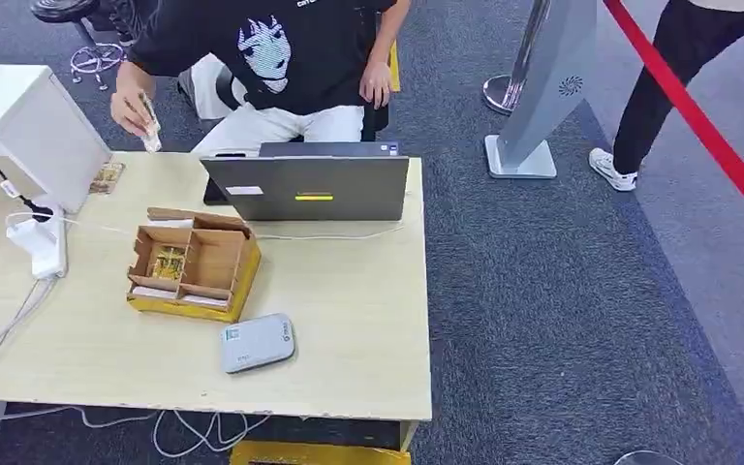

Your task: Pass the card to the sensor for recognition and then transmit it.

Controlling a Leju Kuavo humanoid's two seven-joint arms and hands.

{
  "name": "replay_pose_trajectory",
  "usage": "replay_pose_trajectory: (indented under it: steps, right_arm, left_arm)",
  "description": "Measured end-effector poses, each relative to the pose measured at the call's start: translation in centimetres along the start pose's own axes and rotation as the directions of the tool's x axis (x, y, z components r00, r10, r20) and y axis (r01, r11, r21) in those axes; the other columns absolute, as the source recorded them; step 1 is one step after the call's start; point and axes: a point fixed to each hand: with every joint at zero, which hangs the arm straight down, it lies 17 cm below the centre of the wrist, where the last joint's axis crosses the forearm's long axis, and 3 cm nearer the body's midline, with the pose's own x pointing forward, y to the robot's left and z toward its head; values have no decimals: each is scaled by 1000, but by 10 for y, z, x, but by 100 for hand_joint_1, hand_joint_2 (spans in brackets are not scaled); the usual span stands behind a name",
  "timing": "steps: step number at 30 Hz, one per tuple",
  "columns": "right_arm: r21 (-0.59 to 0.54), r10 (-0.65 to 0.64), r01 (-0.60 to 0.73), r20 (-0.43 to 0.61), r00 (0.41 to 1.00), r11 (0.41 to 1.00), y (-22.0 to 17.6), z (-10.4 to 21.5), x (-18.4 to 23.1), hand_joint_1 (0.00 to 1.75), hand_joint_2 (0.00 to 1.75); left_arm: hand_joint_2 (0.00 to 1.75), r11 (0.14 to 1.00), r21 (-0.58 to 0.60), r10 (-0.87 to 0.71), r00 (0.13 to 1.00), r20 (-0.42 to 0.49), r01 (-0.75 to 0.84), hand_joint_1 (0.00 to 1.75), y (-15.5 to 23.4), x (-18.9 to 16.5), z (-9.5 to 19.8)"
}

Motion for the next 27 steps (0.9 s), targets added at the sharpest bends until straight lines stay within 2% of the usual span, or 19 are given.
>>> replay_pose_trajectory:
  steps: [1, 2, 3, 6, 9, 19, 27]
  right_arm:
    - [1, 0, 0, -1, 1000, 1000, 0, 0, 0, 175, 175]
    - [1, 0, 0, 0, 1000, 1000, 0, -1, 1, 173, 175]
    - [1, 0, 0, -1, 1000, 1000, 0, 0, 0, 0, 175]
    - [-2, 5, -5, -10, 1000, 1000, -1, 0, -1, 0, 175]
    - [-15, 37, -37, -42, 998, 999, -11, 2, -7, 0, 175]
    - [-46, 127, -137, -173, 977, 990, -40, 11, -31, 0, 175]
    - [-50, 201, -223, -280, 939, 973, -60, 22, -51, 0, 175]
  left_arm:
    - [175, 1000, -4, -15, 999, -49, 15, 175, -1, -20, 4]
    - [175, 1000, -17, -19, 997, -80, 18, 0, -6, -33, 9]
    - [175, 999, -39, -18, 994, -104, 14, 0, -10, -43, 12]
    - [175, 996, -85, -24, 989, -147, 12, 0, -21, -57, 18]
    - [175, 988, -141, -75, 988, -132, 56, 0, -31, -57, 20]
    - [175, 920, -304, -266, 964, -19, 248, 0, -60, -42, 24]
    - [175, 798, -409, -443, 891, 101, 443, 0, -76, -44, 32]
